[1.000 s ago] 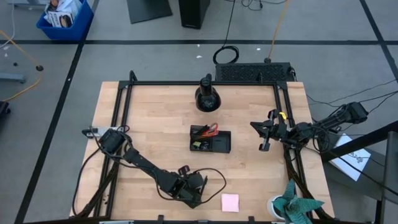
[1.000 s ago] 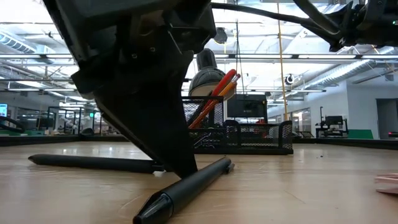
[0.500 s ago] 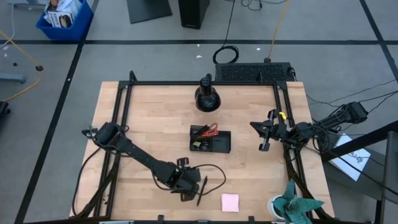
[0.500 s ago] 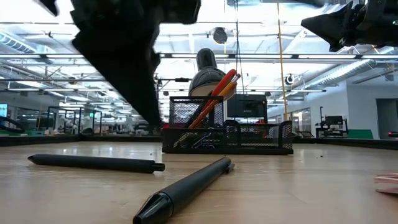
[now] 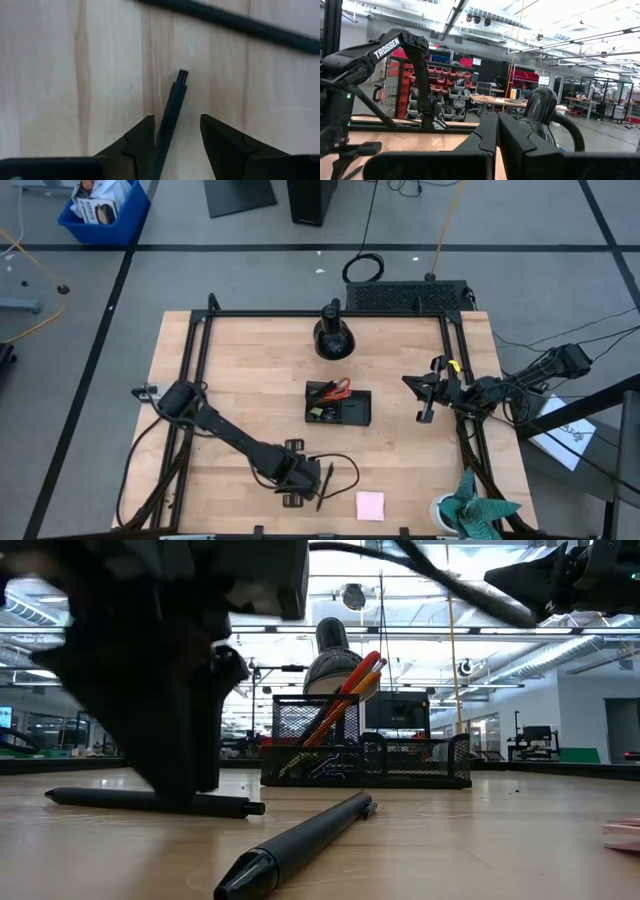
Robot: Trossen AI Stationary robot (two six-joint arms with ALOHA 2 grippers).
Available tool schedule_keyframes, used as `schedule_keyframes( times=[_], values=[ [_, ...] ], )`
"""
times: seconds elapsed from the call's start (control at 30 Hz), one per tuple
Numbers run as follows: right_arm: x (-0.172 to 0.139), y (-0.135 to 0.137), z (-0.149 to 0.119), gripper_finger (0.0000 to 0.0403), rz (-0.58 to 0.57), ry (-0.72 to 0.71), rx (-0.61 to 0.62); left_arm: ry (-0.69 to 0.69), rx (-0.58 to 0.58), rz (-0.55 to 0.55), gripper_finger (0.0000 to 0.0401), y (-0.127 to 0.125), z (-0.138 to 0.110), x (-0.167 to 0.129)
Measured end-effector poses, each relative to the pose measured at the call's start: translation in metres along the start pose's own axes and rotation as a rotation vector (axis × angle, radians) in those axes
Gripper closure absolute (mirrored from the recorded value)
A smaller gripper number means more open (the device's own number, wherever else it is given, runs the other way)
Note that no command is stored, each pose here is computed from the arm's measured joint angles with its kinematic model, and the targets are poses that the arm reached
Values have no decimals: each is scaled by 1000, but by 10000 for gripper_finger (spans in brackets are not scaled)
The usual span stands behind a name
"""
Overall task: Pick and place office supplies into organizer
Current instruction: Put the black pen into the black desk organizer
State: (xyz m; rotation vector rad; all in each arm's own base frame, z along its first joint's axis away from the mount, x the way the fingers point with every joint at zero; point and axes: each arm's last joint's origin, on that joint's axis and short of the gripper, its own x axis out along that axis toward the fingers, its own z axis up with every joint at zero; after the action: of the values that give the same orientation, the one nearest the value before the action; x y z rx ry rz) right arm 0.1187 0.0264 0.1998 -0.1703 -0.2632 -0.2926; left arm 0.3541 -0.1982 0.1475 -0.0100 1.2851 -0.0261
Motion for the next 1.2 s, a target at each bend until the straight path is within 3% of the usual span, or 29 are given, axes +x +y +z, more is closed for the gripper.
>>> schedule_keyframes(
  times=[0.33,0.43,0.67,0.77,0.97,1.07,1.2],
  values=[
    [0,0,0,394,0,0,1,29,21,19,243,-1,-1,18],
    [0,0,0,394,0,0,0,32,23,18,272,-1,-2,20],
    [0,0,0,394,0,0,1,37,52,10,379,-2,-3,20],
    [0,0,0,394,0,0,1,27,53,28,387,-2,-2,20],
    [0,0,0,394,0,0,1,-51,97,183,382,2,-1,17],
    [0,0,0,394,0,0,1,-96,123,335,394,14,2,12],
    [0,0,0,394,0,0,1,-240,124,416,390,27,19,-16]
  ],
)
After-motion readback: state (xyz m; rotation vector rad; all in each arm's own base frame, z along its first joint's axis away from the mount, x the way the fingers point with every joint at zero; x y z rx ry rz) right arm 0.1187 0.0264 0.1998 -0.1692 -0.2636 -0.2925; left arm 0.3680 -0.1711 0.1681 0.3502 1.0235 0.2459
